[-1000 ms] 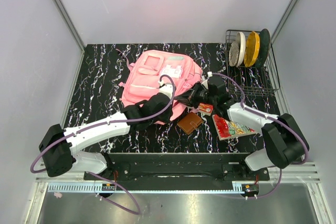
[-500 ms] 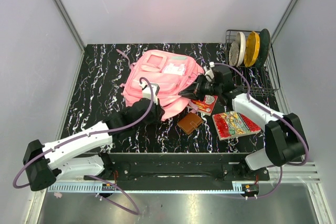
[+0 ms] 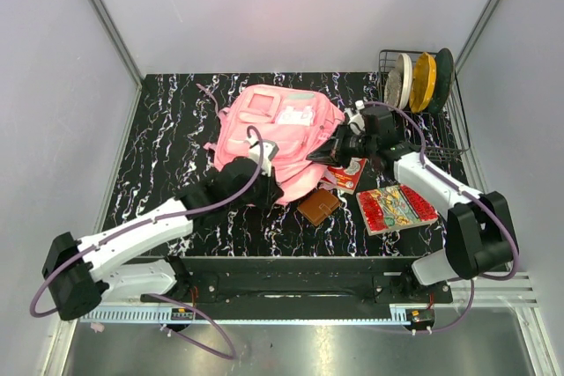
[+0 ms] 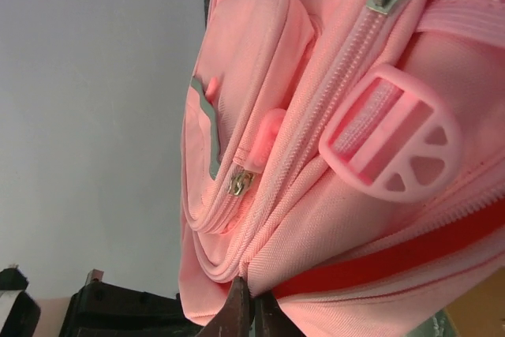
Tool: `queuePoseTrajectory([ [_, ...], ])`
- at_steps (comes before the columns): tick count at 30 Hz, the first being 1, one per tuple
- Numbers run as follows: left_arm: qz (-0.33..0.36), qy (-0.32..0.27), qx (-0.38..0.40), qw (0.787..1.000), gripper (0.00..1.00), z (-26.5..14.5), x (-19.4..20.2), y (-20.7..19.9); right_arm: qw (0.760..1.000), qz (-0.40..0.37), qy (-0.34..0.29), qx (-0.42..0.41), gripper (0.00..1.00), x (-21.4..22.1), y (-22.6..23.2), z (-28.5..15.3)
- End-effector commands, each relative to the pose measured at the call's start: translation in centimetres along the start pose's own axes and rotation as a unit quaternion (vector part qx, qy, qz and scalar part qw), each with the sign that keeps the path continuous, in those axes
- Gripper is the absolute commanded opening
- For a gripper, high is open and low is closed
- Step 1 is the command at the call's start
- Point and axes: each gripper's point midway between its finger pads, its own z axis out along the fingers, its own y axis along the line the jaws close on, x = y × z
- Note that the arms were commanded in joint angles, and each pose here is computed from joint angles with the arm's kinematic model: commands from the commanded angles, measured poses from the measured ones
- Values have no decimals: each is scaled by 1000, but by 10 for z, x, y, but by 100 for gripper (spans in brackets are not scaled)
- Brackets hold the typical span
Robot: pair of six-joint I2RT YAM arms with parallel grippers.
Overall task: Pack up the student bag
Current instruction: Unzip the student bag at the center of the board.
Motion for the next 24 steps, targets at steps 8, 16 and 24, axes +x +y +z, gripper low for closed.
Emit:
queuePoseTrajectory([
  [8,112,90,166,976,0,-23,-8,-59,983,-103,-116,96,0,-60,-13,-28],
  [16,43,157,191,968,0,-25,18,-35,974,-131,-135,129,0,-68,-23,-34],
  [24,-17,236,207,949,0,-12,29,-44,973,-152,-150,83,0,-63,-8,-37],
])
